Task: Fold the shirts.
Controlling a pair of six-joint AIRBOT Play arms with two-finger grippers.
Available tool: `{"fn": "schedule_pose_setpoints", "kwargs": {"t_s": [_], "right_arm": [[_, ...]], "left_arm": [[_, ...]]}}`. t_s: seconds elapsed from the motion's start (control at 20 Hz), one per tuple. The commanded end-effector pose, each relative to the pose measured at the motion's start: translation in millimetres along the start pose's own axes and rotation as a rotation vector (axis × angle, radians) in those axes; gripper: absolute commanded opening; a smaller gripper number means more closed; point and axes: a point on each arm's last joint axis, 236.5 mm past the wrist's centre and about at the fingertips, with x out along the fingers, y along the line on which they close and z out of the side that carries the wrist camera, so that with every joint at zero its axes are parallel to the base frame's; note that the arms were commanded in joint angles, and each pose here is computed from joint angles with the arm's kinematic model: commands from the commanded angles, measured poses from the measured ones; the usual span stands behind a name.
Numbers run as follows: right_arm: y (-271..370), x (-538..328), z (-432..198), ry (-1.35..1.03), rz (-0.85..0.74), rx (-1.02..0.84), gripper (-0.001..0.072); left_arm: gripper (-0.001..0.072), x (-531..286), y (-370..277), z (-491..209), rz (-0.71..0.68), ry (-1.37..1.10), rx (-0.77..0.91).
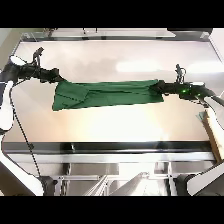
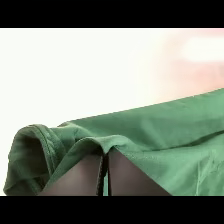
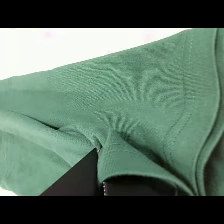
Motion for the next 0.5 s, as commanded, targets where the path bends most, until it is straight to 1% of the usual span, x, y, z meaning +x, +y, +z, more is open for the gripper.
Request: {"fn": "schedule_pose_setpoints", "kwargs": {"t_s": [0.0, 0.05, 0.1, 0.35, 0.4, 0.45], "right_arm": [[-0.6, 0.1, -1.0, 0.005, -0.003, -0.005, 0.0175], [1.6, -0.9, -2.8, 0.013, 0.008, -0.004, 0.0447], [3.2, -5.0, -2.3, 0.016, 0.019, -0.002, 0.0485], [-1.1, -66.7, 23.5, -0.042, 0.052, 0.004, 0.0486], [-7.8, -81.0, 29.7, -0.063, 0.038, 0.008, 0.0546], [-16.6, -90.1, 32.7, -0.075, 0.022, 0.035, 0.0659]], "left_arm": [[0.029, -0.2, -1.3, -3.8, 0.001, 0.021, 0.008], [0.0339, -1.0, -1.9, -4.5, -0.001, 0.025, 0.008], [0.0339, -4.0, -1.5, -2.8, 0.002, 0.019, 0.009], [0.0339, -53.1, 15.8, 10.7, 0.029, -0.048, -0.033], [0.034, -64.9, 19.5, 10.8, 0.032, -0.054, -0.048], [0.0362, -77.6, 23.0, 11.9, 0.034, -0.066, -0.085]]}}
